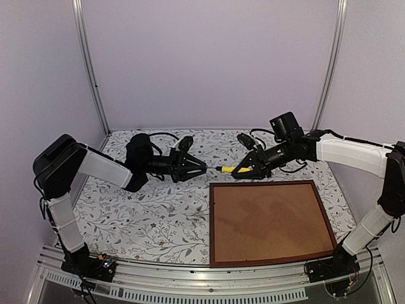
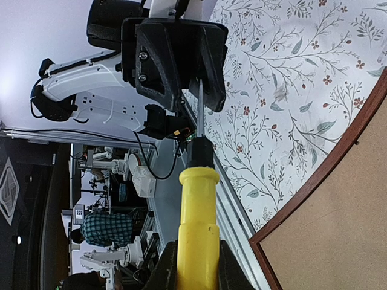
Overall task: Take the photo out of the frame
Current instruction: Pass from the right arm to the left, then pass from the left arm to the right, then hold the photo frame at the center of the board.
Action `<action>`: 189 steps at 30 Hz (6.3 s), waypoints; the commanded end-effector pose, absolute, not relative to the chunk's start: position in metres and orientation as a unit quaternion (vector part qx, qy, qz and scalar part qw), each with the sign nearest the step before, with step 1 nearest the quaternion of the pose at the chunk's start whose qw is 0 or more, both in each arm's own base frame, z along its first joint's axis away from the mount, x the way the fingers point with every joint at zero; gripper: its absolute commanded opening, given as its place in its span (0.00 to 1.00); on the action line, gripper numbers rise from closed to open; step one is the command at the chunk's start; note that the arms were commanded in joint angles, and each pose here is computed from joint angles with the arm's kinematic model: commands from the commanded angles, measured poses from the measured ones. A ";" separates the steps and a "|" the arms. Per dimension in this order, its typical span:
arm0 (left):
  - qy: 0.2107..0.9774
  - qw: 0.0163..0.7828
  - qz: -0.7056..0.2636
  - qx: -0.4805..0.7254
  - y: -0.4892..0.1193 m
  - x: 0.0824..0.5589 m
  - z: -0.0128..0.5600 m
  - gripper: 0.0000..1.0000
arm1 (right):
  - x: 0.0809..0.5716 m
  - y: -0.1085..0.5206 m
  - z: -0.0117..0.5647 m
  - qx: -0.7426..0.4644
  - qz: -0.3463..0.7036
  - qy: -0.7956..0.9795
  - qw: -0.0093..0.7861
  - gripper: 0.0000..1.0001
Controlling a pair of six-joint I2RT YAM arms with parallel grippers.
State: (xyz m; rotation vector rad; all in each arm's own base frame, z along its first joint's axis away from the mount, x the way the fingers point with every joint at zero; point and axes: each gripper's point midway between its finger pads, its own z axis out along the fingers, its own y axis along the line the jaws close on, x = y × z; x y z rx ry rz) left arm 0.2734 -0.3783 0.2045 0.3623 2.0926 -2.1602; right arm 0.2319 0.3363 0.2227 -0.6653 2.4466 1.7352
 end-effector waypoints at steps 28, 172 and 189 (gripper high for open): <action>0.658 0.076 -0.741 0.109 -0.379 0.263 0.226 0.00 | 0.256 0.333 0.243 -0.206 0.525 0.816 0.129 0.72; 0.909 0.040 -0.409 0.065 -0.399 0.265 0.006 0.25 | 0.276 0.308 0.062 -0.062 0.462 0.883 0.057 0.00; 0.916 0.025 -0.393 0.078 -0.406 0.258 -0.008 0.04 | 0.270 0.315 0.055 -0.067 0.459 0.885 0.045 0.00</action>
